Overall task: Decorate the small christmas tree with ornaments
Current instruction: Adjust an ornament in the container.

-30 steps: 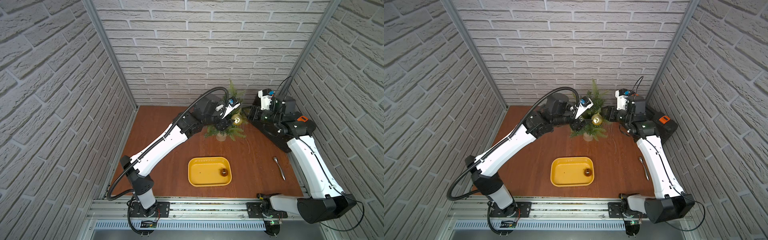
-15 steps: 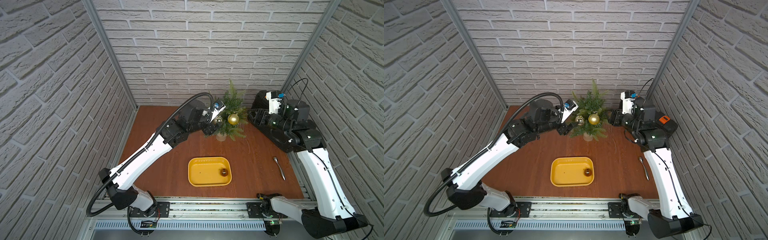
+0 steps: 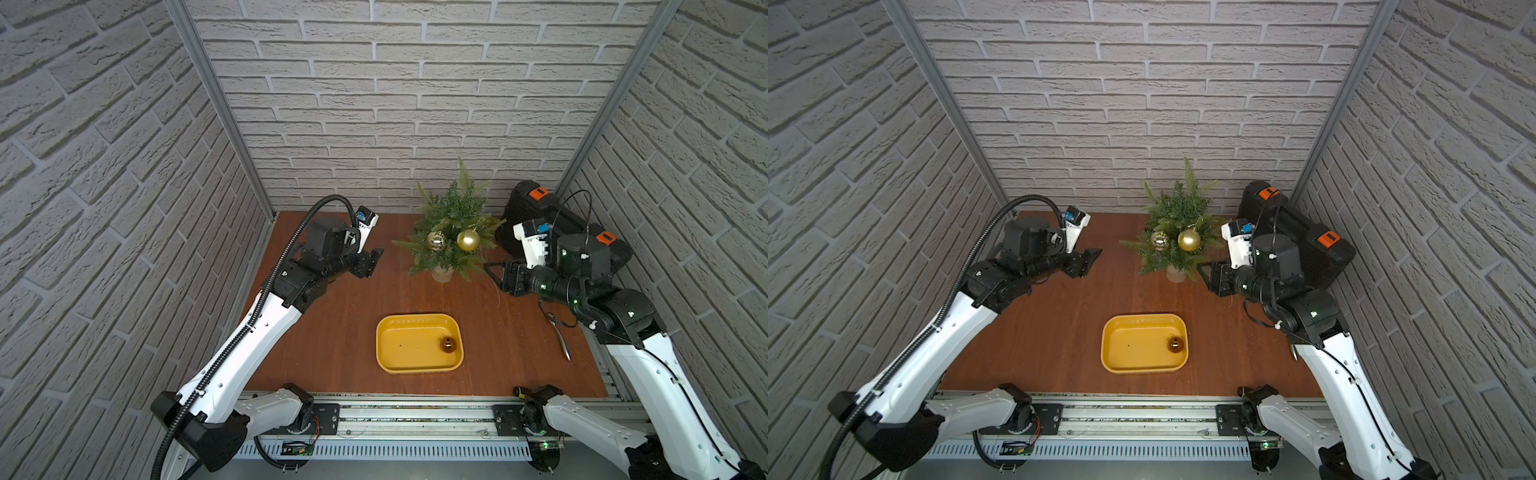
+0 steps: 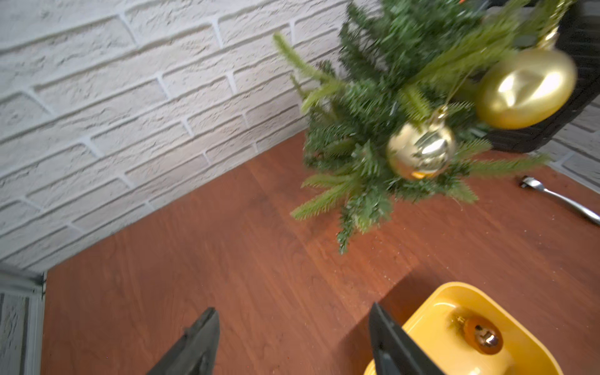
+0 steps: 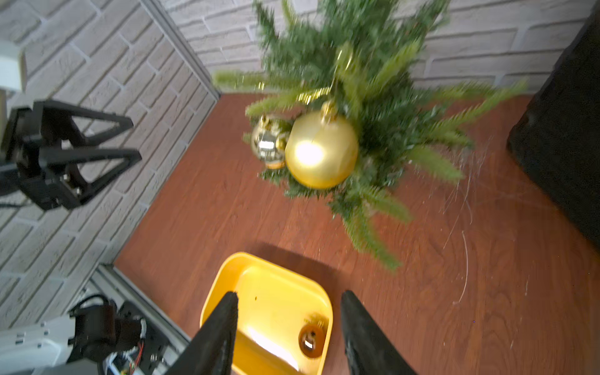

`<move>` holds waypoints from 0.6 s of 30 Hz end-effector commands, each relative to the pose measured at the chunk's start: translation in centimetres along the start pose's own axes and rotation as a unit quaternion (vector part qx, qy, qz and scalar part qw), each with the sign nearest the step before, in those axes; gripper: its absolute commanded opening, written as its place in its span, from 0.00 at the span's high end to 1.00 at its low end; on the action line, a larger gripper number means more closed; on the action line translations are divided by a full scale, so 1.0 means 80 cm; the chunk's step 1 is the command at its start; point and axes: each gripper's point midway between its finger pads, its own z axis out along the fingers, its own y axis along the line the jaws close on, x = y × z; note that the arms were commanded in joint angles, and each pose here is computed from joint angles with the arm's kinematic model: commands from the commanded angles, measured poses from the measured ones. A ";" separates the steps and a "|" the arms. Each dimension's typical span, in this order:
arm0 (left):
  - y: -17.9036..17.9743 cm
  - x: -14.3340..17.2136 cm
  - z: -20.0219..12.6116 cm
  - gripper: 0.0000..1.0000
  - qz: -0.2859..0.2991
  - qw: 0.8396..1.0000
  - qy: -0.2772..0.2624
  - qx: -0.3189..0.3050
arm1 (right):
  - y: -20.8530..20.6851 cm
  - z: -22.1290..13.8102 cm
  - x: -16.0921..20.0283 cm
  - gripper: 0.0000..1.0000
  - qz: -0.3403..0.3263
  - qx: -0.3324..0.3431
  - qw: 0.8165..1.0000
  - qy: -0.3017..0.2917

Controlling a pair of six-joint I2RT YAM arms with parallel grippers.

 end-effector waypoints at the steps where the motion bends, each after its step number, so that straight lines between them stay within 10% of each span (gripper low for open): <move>1: 0.010 0.021 -0.008 0.27 -0.027 1.000 0.000 0.003 | -0.012 0.014 0.057 0.49 0.000 0.041 0.997 0.068; 18: 0.039 0.089 -0.001 0.27 -0.053 0.998 0.030 -0.020 | 0.007 0.130 0.242 0.47 -0.138 0.139 0.922 0.334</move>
